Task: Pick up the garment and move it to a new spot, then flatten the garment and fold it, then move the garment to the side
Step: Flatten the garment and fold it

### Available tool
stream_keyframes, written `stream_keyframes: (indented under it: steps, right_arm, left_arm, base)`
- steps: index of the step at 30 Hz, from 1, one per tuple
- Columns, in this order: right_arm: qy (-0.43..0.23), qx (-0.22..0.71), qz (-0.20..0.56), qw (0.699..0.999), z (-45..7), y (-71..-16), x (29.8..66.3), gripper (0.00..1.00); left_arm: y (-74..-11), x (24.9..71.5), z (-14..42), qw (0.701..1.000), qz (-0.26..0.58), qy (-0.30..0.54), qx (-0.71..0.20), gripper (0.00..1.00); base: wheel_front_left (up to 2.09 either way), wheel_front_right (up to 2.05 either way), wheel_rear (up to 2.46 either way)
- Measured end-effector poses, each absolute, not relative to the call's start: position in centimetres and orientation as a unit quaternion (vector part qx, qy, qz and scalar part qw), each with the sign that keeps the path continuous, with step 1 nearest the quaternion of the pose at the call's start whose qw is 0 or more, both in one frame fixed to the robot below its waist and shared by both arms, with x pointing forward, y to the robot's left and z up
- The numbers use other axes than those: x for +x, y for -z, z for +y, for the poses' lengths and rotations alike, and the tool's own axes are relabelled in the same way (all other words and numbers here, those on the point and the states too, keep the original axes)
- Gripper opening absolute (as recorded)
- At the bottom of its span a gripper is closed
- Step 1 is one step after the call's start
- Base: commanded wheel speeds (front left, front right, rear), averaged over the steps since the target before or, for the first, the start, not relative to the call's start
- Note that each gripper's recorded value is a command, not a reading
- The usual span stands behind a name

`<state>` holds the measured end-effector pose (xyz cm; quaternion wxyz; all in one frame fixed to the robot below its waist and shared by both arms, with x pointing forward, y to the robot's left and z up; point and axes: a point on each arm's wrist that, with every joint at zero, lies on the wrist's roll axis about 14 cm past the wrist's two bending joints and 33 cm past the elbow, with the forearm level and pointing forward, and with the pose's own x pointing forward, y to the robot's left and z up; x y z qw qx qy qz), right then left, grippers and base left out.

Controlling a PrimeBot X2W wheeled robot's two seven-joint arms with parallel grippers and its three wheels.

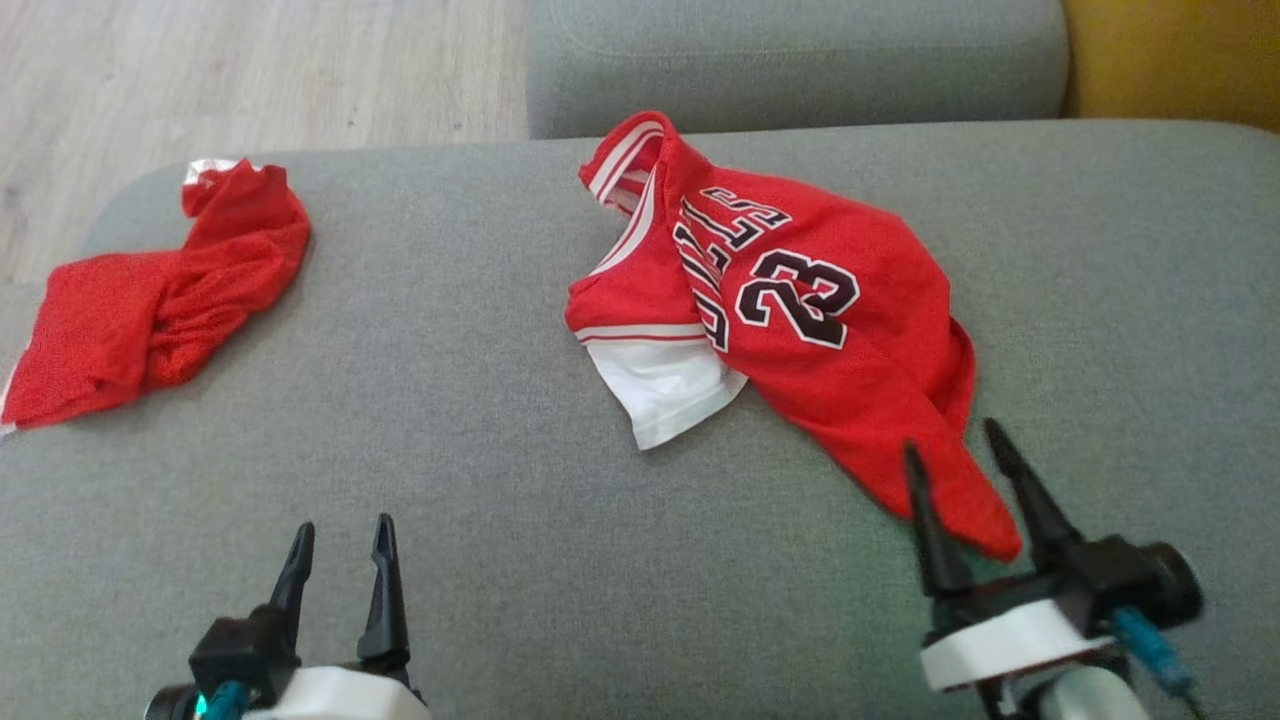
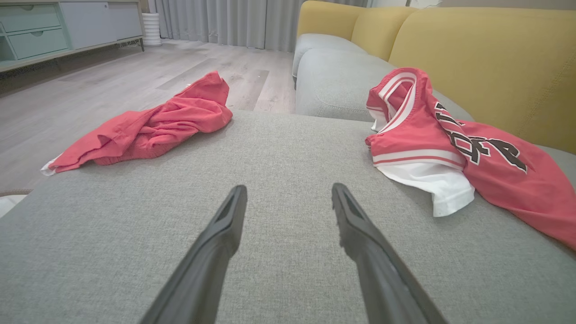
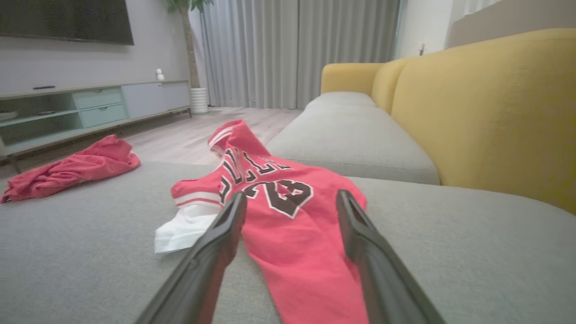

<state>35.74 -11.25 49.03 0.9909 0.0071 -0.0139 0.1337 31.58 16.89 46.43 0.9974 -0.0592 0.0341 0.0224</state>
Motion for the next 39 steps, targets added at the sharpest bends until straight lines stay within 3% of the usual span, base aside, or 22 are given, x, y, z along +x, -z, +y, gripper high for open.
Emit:
stream_keyframes:
  steps: [7,15,21,25,26,27,34,39]
  right_arm:
    - [-0.25,-0.049,0.031,0.967,-4.0,-47.4,38.9,1.0]
    - [-0.363,-0.149,0.146,0.908,2.5,-43.1,41.9,1.0]
    - [-0.401,-0.216,0.242,0.857,3.6,-38.2,41.5,1.0]
    - [-0.405,-0.263,0.259,0.837,3.6,-37.2,43.0,1.0]
    - [-0.406,-0.269,0.259,0.834,3.8,-37.3,43.3,0.85]
    - [-0.406,-0.275,0.257,0.833,4.0,-37.4,43.7,0.0]
    - [-0.393,-0.21,0.204,0.872,5.3,-41.3,45.6,0.0]
    - [-0.411,-0.088,0.115,0.9,8.7,-50.5,46.5,0.0]
  left_arm:
    - [-46.8,34.0,16.4,0.998,0.027,-0.013,-0.063,1.0]
    - [-47.0,35.6,16.3,0.997,0.023,-0.012,-0.067,1.0]
    - [-46.3,35.2,17.1,0.995,0.037,-0.037,-0.085,1.0]
    - [-46.1,35.3,17.6,0.994,0.041,-0.051,-0.088,1.0]
    - [-46.1,35.3,17.6,0.994,0.042,-0.051,-0.089,1.0]
    - [-46.1,35.3,17.6,0.994,0.042,-0.053,-0.089,1.0]
    - [-46.5,35.4,17.4,0.994,0.035,-0.053,-0.092,1.0]
    - [-47.3,35.6,16.6,0.994,0.024,-0.038,-0.096,1.0]
  base:
    - [0.0,0.0,0.0]
    - [0.0,0.0,0.0]
    - [0.0,0.0,0.0]
    - [0.0,0.0,0.0]
    - [0.0,0.0,0.0]
    - [0.0,0.0,0.0]
    - [0.0,0.0,0.0]
    - [0.0,0.0,0.0]
